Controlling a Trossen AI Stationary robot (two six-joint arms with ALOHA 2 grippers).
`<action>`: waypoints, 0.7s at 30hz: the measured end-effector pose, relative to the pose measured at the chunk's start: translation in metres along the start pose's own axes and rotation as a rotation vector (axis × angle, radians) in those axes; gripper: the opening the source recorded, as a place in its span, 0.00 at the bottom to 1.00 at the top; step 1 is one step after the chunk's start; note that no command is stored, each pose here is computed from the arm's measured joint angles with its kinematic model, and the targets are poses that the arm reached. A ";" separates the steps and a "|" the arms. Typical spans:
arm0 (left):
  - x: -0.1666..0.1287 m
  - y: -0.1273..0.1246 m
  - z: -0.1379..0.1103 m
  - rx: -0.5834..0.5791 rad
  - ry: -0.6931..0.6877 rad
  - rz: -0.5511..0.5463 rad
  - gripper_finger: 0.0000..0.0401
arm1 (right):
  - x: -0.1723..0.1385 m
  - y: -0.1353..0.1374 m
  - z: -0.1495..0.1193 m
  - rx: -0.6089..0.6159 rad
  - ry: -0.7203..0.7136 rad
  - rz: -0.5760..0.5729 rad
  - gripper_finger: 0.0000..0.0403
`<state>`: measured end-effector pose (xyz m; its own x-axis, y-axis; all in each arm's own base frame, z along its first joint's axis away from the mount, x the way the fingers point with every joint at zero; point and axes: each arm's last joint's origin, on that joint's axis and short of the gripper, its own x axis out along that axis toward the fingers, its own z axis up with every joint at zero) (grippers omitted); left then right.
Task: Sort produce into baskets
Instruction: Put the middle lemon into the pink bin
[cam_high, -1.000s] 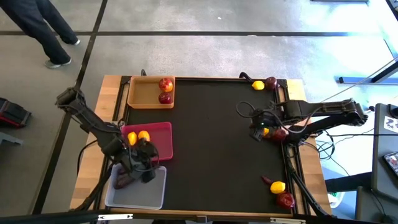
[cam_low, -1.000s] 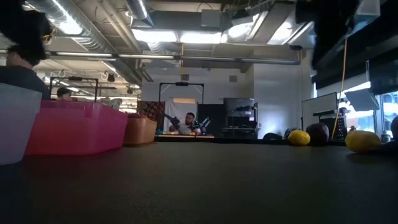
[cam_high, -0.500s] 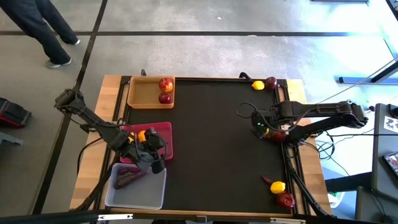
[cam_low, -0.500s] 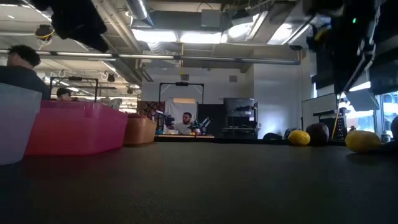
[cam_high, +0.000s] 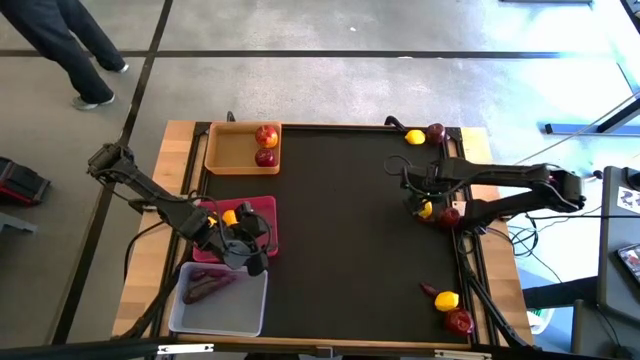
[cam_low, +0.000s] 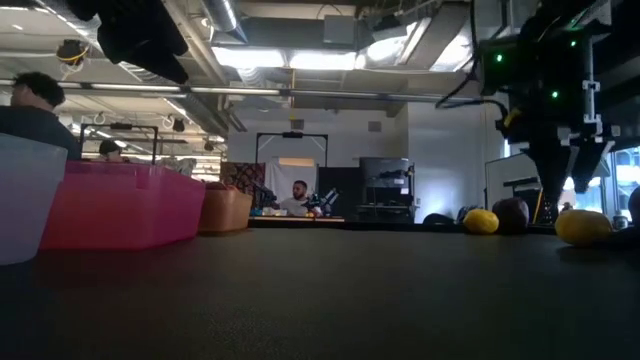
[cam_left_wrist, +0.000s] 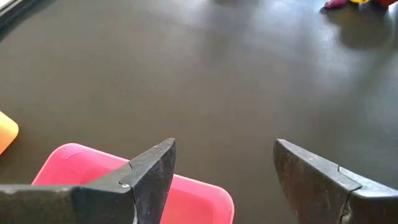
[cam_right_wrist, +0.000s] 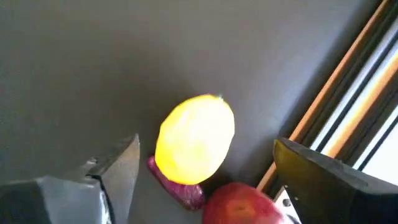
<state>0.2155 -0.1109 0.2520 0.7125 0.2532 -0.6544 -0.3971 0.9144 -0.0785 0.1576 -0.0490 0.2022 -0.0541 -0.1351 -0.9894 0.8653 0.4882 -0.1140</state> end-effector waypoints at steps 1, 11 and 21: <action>0.000 0.000 0.000 0.000 0.000 0.000 0.66 | 0.004 0.001 -0.001 -0.002 0.028 0.010 0.79; 0.002 0.002 0.002 0.016 -0.017 0.021 0.66 | 0.035 0.014 0.004 -0.036 0.107 -0.019 0.64; 0.002 0.001 0.002 0.051 -0.017 0.024 0.66 | 0.039 0.017 0.007 -0.143 0.099 -0.020 0.39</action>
<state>0.2177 -0.1084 0.2518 0.7131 0.2799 -0.6428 -0.3846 0.9228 -0.0248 0.1734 -0.0519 0.1624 -0.1259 -0.0639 -0.9900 0.7841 0.6050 -0.1387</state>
